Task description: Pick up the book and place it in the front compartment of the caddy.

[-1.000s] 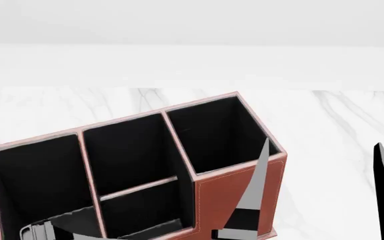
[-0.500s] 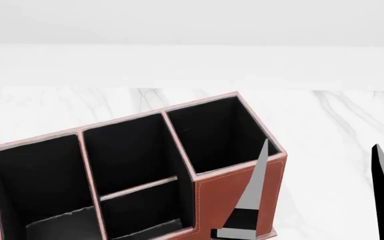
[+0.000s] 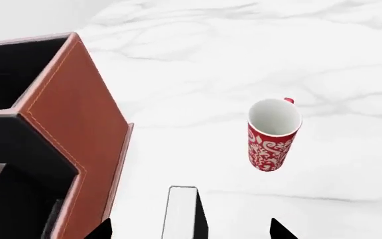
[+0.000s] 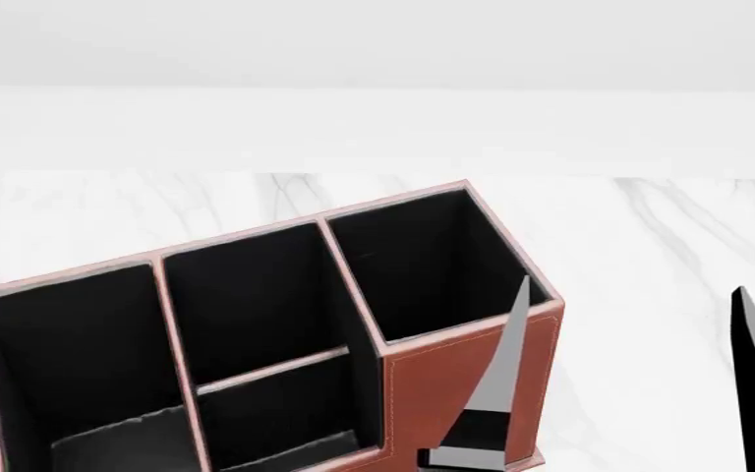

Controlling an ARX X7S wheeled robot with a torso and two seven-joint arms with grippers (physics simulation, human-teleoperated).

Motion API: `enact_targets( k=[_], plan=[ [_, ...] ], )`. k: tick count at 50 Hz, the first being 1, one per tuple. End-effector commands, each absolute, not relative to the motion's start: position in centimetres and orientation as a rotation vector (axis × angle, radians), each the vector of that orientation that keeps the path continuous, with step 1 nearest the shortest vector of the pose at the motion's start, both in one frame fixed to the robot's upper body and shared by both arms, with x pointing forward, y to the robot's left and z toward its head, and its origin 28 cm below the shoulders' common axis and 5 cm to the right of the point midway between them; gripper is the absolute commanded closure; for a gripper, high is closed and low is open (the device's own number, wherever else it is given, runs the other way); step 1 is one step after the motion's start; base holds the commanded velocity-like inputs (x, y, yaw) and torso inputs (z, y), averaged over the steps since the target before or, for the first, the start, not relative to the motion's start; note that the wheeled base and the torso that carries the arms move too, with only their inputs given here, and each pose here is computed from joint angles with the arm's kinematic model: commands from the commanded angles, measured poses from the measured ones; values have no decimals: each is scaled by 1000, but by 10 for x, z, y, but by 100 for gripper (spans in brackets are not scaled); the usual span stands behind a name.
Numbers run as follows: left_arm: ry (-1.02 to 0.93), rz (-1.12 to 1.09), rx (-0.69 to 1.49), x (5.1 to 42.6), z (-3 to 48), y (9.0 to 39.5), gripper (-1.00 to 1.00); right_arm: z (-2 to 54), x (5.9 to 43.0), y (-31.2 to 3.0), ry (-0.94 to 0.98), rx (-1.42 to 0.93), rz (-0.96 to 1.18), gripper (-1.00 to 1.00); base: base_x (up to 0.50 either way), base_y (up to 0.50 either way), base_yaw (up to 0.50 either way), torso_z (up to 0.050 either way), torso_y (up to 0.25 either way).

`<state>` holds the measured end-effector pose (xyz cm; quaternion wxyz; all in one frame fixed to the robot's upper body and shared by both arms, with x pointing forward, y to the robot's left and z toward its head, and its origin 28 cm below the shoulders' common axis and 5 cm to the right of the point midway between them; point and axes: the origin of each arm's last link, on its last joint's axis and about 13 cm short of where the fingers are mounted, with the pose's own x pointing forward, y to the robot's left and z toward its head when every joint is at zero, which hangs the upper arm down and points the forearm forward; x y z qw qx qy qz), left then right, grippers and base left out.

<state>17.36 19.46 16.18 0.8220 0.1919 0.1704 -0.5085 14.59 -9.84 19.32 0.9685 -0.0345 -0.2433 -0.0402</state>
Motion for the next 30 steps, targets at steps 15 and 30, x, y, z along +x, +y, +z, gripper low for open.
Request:
enact_targets(
  k=[15, 30],
  plan=[
    [512, -970, 445, 195, 160, 186, -100, 194, 146, -98, -489, -70, -78, -100, 0, 0, 0, 0, 0],
    [596, -1001, 525, 200, 138, 181, -100, 190, 149, -96, -476, -80, -67, -100, 0, 0, 0, 0, 0]
  ],
)
